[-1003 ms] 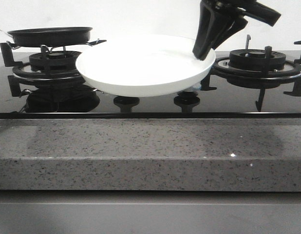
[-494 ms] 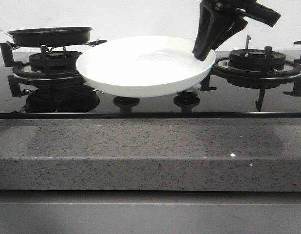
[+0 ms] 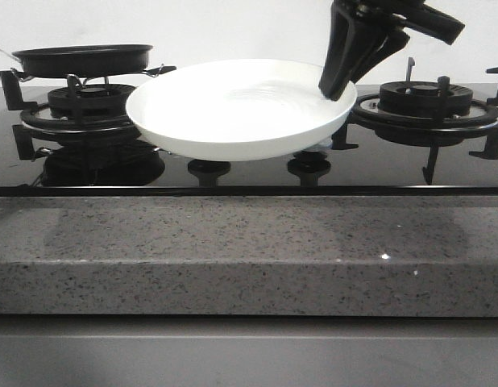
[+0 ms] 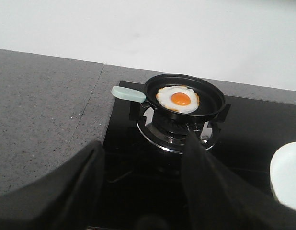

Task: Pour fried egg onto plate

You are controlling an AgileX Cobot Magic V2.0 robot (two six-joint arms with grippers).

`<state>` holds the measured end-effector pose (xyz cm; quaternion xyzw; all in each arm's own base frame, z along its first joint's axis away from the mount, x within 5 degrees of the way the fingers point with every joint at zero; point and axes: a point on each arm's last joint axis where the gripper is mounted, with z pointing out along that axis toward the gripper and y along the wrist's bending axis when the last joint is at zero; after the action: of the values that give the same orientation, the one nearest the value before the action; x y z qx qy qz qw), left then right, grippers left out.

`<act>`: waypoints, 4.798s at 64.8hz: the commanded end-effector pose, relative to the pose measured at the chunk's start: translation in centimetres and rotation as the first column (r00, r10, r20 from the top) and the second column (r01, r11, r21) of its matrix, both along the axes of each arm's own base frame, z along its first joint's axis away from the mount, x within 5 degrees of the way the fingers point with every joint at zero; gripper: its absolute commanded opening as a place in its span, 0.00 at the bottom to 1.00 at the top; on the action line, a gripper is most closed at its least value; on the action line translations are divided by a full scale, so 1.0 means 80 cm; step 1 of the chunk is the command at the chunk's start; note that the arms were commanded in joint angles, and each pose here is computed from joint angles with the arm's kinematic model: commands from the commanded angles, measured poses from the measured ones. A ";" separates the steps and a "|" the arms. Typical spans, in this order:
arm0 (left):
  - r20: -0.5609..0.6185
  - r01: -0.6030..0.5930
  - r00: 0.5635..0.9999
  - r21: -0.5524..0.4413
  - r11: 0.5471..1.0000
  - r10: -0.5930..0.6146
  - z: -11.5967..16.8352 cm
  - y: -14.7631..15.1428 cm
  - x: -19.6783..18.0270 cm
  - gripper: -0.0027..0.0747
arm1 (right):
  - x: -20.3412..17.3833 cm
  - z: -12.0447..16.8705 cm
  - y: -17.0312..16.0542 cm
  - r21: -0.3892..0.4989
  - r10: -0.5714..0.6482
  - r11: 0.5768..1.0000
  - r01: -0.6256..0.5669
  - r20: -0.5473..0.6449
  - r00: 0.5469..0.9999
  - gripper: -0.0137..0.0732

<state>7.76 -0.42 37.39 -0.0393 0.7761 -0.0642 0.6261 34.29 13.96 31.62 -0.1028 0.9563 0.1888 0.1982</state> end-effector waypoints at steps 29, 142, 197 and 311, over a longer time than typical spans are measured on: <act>-0.265 0.003 0.964 0.079 0.997 0.018 0.004 0.000 0.089 0.85 | -0.006 0.032 -0.002 0.042 -0.005 0.999 0.001 0.095 0.995 0.08; -0.263 -0.057 0.850 -0.908 0.416 -0.456 -0.077 0.073 0.397 0.74 | -0.006 0.032 -0.002 0.042 -0.005 0.999 0.001 0.094 0.996 0.08; -0.263 -0.062 0.852 -0.909 0.413 -0.452 -0.078 0.074 0.398 0.20 | -0.006 0.032 -0.002 0.042 -0.005 0.999 0.001 0.094 0.996 0.08; -0.024 0.464 0.876 -0.224 0.857 -0.481 0.109 -0.068 0.241 0.01 | -0.006 0.032 -0.002 0.042 -0.005 0.999 0.001 0.094 0.996 0.08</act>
<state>28.95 -4.59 42.73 0.0715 0.8183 -0.3070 0.4807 34.29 13.96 31.62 -0.1028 0.9563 0.1888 0.1982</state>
